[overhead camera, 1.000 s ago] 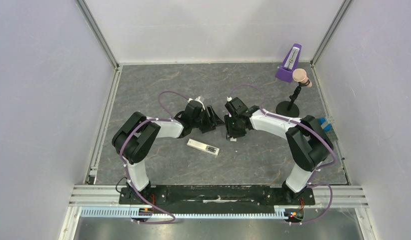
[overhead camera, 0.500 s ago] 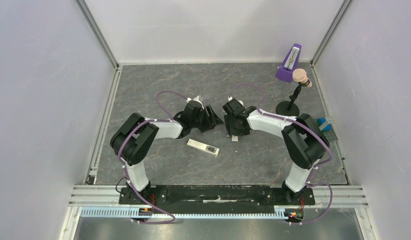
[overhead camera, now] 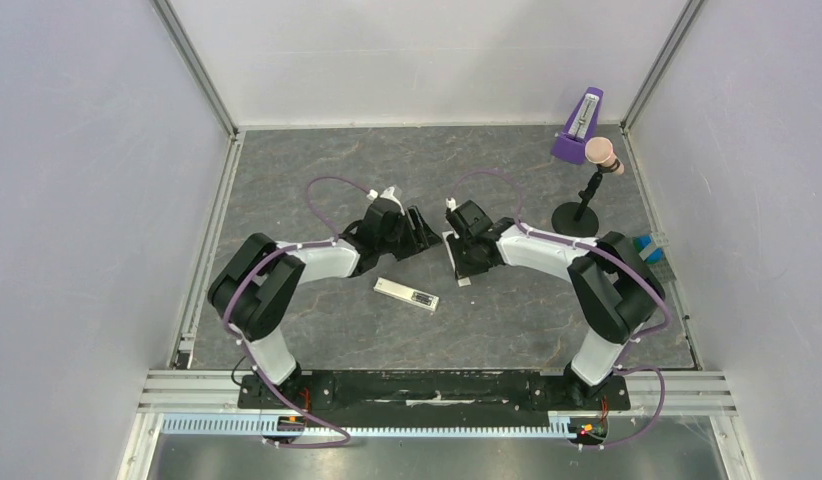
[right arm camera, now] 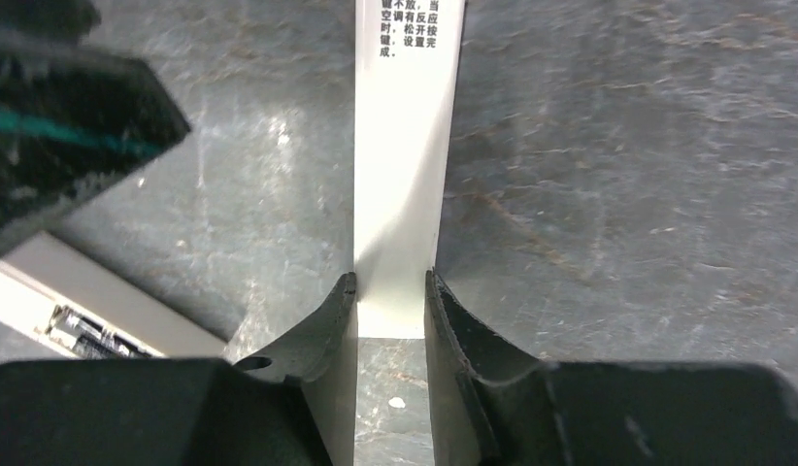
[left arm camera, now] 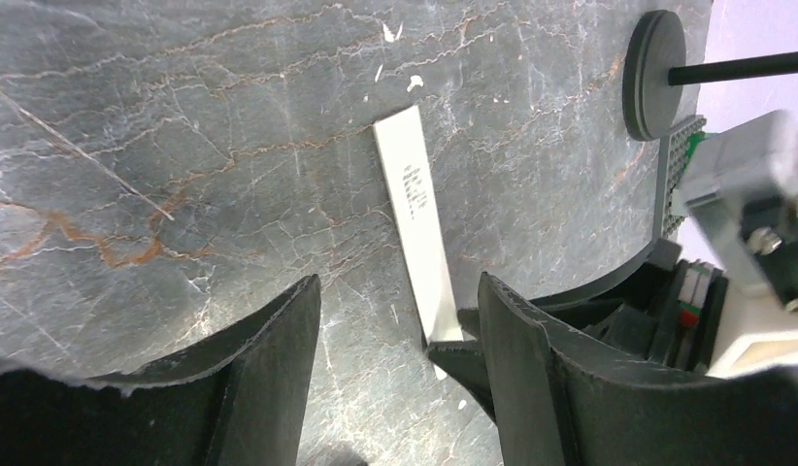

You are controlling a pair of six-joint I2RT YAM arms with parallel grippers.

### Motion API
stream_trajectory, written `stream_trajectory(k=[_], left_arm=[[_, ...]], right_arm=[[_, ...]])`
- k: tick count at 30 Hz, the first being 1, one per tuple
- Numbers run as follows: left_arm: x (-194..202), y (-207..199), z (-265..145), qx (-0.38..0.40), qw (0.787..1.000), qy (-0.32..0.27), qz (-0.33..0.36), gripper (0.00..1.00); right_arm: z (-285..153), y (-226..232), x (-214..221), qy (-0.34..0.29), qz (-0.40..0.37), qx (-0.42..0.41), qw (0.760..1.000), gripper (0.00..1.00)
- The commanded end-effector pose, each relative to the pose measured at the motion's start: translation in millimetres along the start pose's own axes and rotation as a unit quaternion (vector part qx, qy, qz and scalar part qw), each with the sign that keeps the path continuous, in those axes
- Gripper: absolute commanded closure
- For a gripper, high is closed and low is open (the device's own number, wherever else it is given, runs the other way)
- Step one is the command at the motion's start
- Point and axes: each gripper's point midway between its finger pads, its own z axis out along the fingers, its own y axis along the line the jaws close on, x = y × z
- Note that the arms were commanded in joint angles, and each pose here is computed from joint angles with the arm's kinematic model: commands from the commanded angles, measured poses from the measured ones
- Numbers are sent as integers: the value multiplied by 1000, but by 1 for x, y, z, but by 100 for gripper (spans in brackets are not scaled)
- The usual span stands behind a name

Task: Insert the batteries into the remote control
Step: Pick up the battery cover at the center of the board.

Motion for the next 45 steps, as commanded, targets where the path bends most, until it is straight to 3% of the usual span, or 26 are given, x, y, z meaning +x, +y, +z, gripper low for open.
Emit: stream_trajectory(k=[1,7,11,19,26,33,41,45], left_arm=[[-15,-4,-13,-4,998,-25,50,34],[-20,-7,-17,-14,993,-7,118,34],[-19,1,-15,-26,993,18,111,34],[-22,-9,0,18,997,32,73,36],[-25,-16,16,33,996,42,72,37],[-43,-29,32,65,988,21,141,37],[-36,-26,64,85,982,48,162,40],[-27,-15,71,77,983,65,156,41]], right_arm=[[-1,13,49,74,-63,-54,994,78],[-14,9,52,64,-126,-48,989,80],[-14,-1,51,54,-143,-24,988,79],[-25,-1,30,-7,-107,-13,994,75],[-33,-3,10,-45,-60,11,997,59],[-27,6,16,-40,119,-40,991,51],[-28,23,23,-57,327,-130,934,45],[-29,32,21,-61,387,-167,905,44]])
